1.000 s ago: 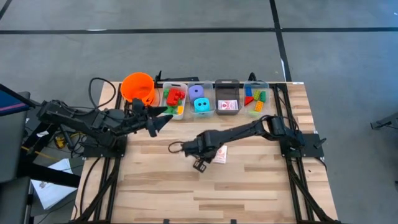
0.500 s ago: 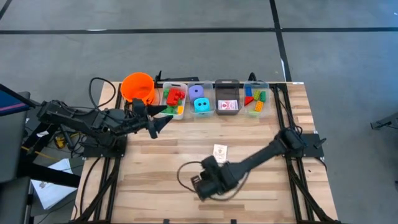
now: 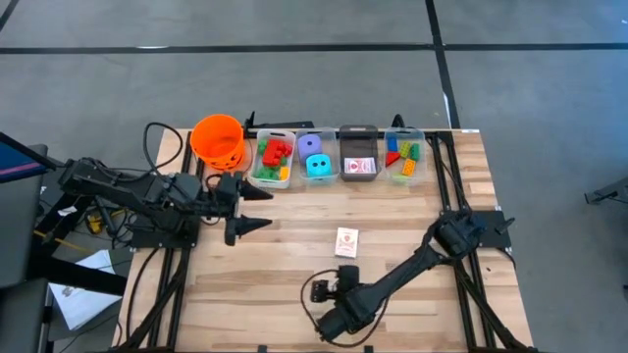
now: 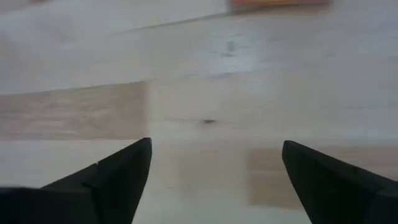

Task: Pick & Place Toys
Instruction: Put the orange deck of cards into the black bin

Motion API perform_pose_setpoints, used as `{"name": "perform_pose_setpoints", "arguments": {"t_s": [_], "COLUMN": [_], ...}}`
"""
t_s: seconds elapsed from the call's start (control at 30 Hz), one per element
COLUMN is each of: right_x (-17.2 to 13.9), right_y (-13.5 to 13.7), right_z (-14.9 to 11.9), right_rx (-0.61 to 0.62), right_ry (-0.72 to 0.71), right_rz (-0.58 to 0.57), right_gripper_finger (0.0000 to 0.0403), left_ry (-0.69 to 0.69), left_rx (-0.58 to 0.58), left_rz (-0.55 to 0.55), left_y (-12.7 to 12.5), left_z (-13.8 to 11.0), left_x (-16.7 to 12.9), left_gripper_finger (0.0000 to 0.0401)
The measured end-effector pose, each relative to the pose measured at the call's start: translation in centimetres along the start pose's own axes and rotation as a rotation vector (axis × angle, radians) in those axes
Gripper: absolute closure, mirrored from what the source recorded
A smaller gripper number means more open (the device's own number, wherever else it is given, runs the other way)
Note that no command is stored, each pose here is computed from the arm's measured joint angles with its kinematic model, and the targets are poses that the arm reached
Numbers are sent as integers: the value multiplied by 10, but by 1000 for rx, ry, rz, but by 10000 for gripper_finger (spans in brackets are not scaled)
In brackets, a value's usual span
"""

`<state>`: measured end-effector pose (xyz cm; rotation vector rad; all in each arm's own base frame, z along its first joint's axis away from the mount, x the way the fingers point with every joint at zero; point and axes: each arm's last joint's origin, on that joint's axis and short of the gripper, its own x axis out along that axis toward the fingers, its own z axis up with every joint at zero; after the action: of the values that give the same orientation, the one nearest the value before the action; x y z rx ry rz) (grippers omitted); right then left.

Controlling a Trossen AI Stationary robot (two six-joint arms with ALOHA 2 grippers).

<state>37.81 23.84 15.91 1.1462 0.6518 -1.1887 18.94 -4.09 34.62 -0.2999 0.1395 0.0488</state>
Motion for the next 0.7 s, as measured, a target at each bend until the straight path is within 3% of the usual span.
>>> {"name": "perform_pose_setpoints", "arguments": {"t_s": [0.4,0.7], "right_x": [35,37], "right_y": [-8,-24], "right_z": [-9,8], "right_rx": [-153,-126], "right_ry": [-94,-262], "right_rz": [-66,-217], "right_gripper_finger": [51,71], "left_ry": [54,57], "left_rx": [9,10], "left_rz": [-41,-40], "left_y": [0,0], "left_z": [-4,-4], "left_x": [0,0], "left_gripper_finger": [58,58]}}
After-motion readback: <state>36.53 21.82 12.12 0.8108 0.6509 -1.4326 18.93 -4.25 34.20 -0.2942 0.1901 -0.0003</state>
